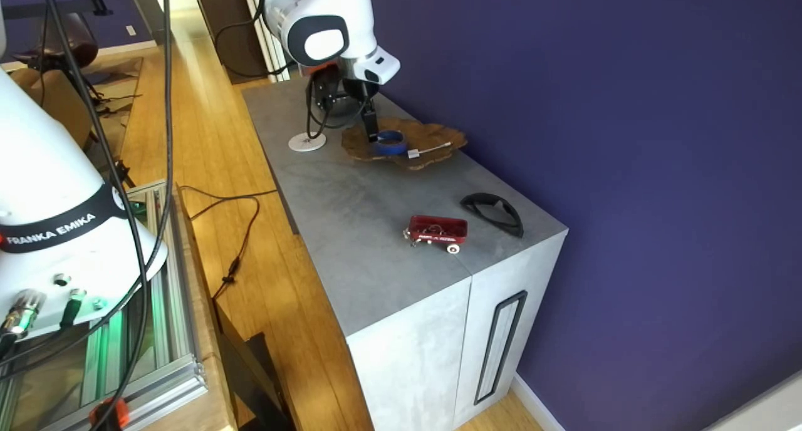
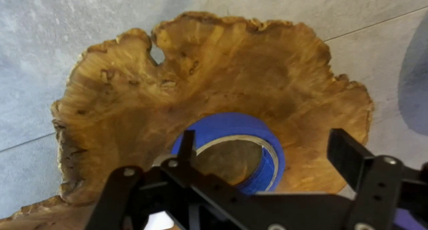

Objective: Move the tape to the metal bowl

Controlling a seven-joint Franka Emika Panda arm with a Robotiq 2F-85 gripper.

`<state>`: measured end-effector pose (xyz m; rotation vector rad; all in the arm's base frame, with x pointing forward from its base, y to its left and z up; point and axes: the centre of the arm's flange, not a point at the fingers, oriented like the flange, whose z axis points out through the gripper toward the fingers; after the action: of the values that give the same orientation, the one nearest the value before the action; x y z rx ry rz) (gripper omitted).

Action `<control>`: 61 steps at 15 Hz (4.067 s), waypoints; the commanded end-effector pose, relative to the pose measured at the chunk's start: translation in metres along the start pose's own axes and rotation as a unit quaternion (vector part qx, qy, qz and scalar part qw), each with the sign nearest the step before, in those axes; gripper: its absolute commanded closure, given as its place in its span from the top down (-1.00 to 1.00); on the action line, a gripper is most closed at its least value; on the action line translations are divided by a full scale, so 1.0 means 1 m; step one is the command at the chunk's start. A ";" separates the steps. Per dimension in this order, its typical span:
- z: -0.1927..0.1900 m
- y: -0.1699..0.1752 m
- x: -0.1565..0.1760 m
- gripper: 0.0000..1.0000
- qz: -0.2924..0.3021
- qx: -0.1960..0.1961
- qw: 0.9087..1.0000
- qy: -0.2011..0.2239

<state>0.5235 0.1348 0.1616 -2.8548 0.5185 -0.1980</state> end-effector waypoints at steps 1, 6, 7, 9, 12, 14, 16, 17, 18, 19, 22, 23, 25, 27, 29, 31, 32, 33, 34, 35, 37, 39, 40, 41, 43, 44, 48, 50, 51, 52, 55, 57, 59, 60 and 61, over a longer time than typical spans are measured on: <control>-0.015 0.014 0.015 1.00 0.029 0.000 0.999 -0.017; -0.015 0.029 0.022 1.00 0.037 -0.016 0.999 -0.019; -0.008 0.024 0.021 1.00 0.038 -0.019 0.999 -0.012; 0.001 0.022 0.019 1.00 0.049 -0.032 0.998 -0.008; 0.008 0.023 0.020 1.00 0.080 -0.051 0.996 0.005; 0.009 0.023 0.021 0.97 0.099 -0.054 0.994 0.014; 0.010 0.022 0.023 0.63 0.115 -0.057 0.992 0.018; 0.011 0.020 0.023 0.40 0.121 -0.058 0.991 0.019; 0.013 0.019 0.024 0.22 0.126 -0.059 0.990 0.019; 0.015 0.018 0.024 0.04 0.130 -0.062 0.989 0.020; 0.023 0.016 0.024 -0.18 0.139 -0.075 0.987 0.016; 0.025 0.016 0.024 -0.24 0.142 -0.080 0.987 0.016; 0.026 0.016 0.024 -0.72 0.147 -0.082 0.985 0.019; 0.015 0.018 0.027 -0.88 0.153 -0.078 0.985 0.025; -0.009 0.023 0.033 -1.00 0.146 -0.064 0.987 0.024; -0.040 0.028 0.036 -0.92 0.130 -0.043 0.990 0.029; -0.055 0.026 0.036 -0.92 0.113 -0.030 0.993 0.031; -0.067 0.020 0.032 -0.92 0.083 -0.018 0.996 0.031; -0.077 0.009 0.028 -0.92 0.055 -0.011 0.998 0.030; -0.085 -0.003 0.022 -0.92 0.022 -0.008 0.999 0.030; -0.099 -0.042 -0.003 -0.93 -0.036 -0.015 0.999 0.026; -0.108 -0.083 -0.037 -0.93 -0.094 -0.028 0.995 0.018; -0.110 -0.105 -0.056 -0.92 -0.127 -0.035 0.991 0.020; -0.113 -0.124 -0.074 -0.93 -0.160 -0.040 0.986 0.022; -0.116 -0.157 -0.102 -0.94 -0.226 -0.043 0.972 0.037; -0.104 -0.136 -0.080 -0.75 -0.187 -0.033 0.981 0.030; -0.100 -0.147 -0.105 -0.94 -0.208 -0.057 0.976 0.035; -0.079 -0.161 -0.104 -0.94 -0.224 -0.081 0.970 0.056; -0.072 -0.181 -0.109 -0.94 -0.249 -0.086 0.962 0.070; -0.069 -0.198 -0.114 -0.94 -0.274 -0.084 0.955 0.080; -0.070 -0.248 -0.128 -0.94 -0.323 -0.080 0.935 0.125; -0.069 -0.282 -0.135 -0.94 -0.347 -0.064 0.924 0.149; -0.053 -0.308 -0.133 -0.94 -0.360 -0.050 0.919 0.154; -0.042 -0.318 -0.129 -0.94 -0.357 -0.038 0.922 0.145; -0.031 -0.323 -0.126 -0.94 -0.355 -0.036 0.923 0.144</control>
<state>0.4720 0.4355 0.2895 -2.9850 -0.5135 -0.7242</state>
